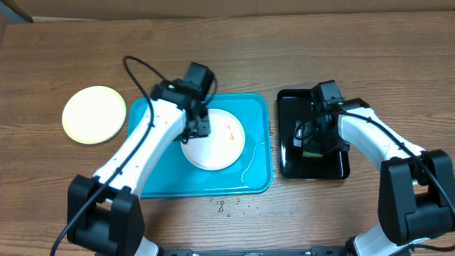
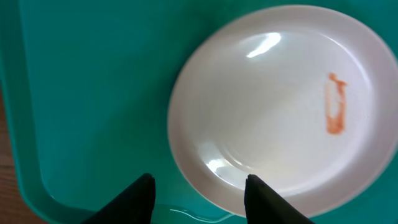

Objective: Clean dirty plates on tray and stack at the side
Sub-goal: 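Slide the stained white plate rightward onto the tray center with left gripper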

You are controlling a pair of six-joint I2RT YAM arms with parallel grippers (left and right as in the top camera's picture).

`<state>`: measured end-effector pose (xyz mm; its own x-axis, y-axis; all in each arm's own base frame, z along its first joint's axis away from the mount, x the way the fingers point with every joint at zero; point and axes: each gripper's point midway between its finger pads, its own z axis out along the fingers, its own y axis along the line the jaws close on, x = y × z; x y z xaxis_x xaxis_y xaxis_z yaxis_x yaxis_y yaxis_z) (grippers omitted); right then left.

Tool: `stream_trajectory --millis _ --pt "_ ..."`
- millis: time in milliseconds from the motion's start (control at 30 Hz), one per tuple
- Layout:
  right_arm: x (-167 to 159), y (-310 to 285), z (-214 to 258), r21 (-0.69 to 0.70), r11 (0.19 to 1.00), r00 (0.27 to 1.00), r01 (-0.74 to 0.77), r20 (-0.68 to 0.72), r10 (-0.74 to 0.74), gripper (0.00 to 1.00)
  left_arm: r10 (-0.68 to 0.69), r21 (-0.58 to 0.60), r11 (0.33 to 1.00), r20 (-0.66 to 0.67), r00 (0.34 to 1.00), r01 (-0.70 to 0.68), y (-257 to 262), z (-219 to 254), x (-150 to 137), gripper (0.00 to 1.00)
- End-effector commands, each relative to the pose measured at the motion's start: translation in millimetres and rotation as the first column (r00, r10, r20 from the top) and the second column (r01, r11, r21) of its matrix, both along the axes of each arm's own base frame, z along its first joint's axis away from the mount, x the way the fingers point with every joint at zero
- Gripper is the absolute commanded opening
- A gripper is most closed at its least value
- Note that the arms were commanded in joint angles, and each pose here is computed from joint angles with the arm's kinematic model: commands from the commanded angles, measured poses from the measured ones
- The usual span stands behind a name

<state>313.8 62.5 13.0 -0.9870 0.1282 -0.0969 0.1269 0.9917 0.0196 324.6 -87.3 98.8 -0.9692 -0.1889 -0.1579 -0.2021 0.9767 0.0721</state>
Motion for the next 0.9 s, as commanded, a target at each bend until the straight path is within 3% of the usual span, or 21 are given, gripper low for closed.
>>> stream_trajectory --millis 0,133,267,433,867 --pt "1 -2 5 -0.003 1.0 1.0 0.003 0.019 -0.003 1.0 0.123 0.063 0.991 -0.065 0.99 -0.119 31 -25 -6 0.46" --pt "1 -2 5 -0.003 1.0 1.0 0.003 0.019 -0.003 1.0 0.119 0.004 0.993 -0.137 0.983 -0.119 36 -52 -11 0.39" --pt "1 -2 5 -0.003 1.0 1.0 0.003 0.019 -0.003 1.0 -0.009 -0.114 0.993 -0.188 0.982 -0.013 18 -75 -16 0.44" --pt "1 -2 5 -0.003 1.0 1.0 0.003 0.019 -0.003 1.0 -0.02 -0.119 0.993 -0.19 0.982 -0.003 17 -83 -15 0.43" --pt "1 -2 5 -0.003 1.0 1.0 0.003 0.019 -0.003 1.0 -0.034 -0.103 0.995 -0.192 0.981 0.014 21 -100 -24 0.23"
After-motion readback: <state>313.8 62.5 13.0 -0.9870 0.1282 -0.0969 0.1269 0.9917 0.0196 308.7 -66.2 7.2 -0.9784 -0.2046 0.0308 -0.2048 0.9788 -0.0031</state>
